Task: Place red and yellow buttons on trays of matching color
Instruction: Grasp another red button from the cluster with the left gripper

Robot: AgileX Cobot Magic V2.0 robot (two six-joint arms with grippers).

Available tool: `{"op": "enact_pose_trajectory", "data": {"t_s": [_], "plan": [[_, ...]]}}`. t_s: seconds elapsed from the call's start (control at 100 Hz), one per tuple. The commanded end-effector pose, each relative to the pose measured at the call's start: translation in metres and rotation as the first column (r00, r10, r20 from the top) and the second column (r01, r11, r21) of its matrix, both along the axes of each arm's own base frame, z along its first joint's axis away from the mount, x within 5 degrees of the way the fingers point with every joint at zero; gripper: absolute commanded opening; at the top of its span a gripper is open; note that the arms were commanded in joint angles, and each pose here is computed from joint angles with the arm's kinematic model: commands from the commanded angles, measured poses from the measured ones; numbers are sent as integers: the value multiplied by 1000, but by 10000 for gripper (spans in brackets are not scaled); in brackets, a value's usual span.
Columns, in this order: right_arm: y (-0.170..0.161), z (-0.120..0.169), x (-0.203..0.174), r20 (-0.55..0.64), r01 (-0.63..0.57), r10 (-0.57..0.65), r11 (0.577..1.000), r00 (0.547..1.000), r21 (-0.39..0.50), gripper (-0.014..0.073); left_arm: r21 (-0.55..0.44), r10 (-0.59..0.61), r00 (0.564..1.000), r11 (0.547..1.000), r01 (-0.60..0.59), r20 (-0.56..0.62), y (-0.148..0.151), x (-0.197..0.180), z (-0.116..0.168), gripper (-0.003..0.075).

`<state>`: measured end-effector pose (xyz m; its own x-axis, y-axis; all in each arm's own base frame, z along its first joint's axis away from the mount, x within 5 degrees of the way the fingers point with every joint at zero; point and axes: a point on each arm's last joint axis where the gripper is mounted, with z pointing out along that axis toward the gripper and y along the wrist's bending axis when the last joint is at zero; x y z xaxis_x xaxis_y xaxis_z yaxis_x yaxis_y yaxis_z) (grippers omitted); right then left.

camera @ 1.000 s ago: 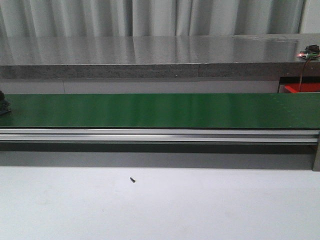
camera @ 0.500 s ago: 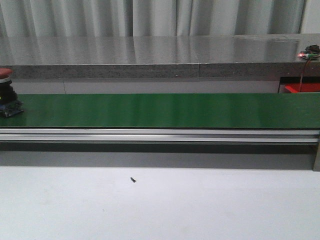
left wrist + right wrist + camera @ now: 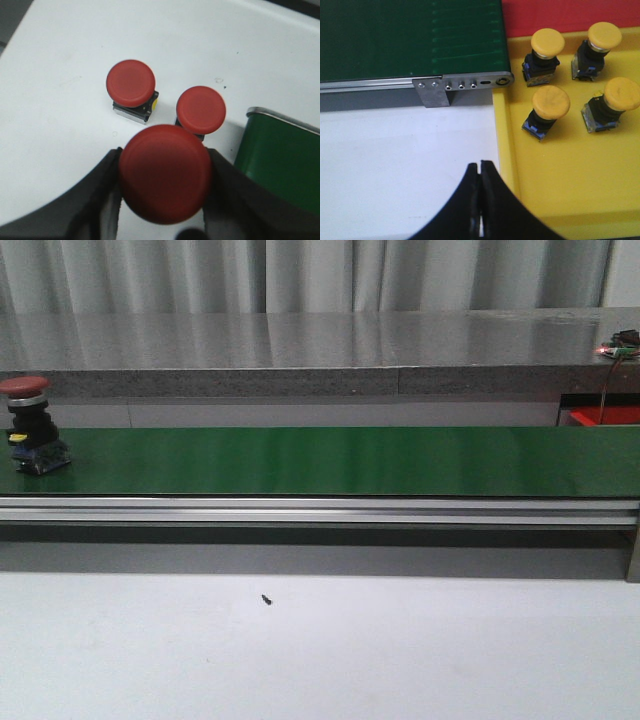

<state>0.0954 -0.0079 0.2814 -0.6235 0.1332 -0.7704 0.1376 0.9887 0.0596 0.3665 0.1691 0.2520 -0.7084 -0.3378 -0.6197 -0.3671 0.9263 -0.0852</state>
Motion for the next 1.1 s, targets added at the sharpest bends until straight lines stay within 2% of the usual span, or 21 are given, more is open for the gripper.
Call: {"op": "enact_pose_trajectory", "data": {"t_s": [0.0, 0.19, 0.3, 0.59, 1.09], "plan": [[-1, 12, 3, 78, -4, 5, 1000, 997, -22, -67, 60, 7, 991, 998, -15, 131, -5, -13, 45, 197], [-1, 12, 3, 78, -4, 5, 1000, 997, -22, -67, 115, -40, 990, 993, 24, 139, -22, -28, 61, 197], [-1, 12, 3, 78, -4, 5, 1000, 997, -22, -67, 117, -81, 990, 991, 68, 112, -34, -27, 59, 197], [-1, 12, 3, 78, -4, 5, 1000, 997, -22, -67, 195, -222, 974, 959, 208, 54, -70, -16, 56, 197], [-1, 12, 3, 78, -4, 5, 1000, 997, -22, -67, 196, -239, 971, 952, 234, 3, -70, -5, 36, 197]]}}
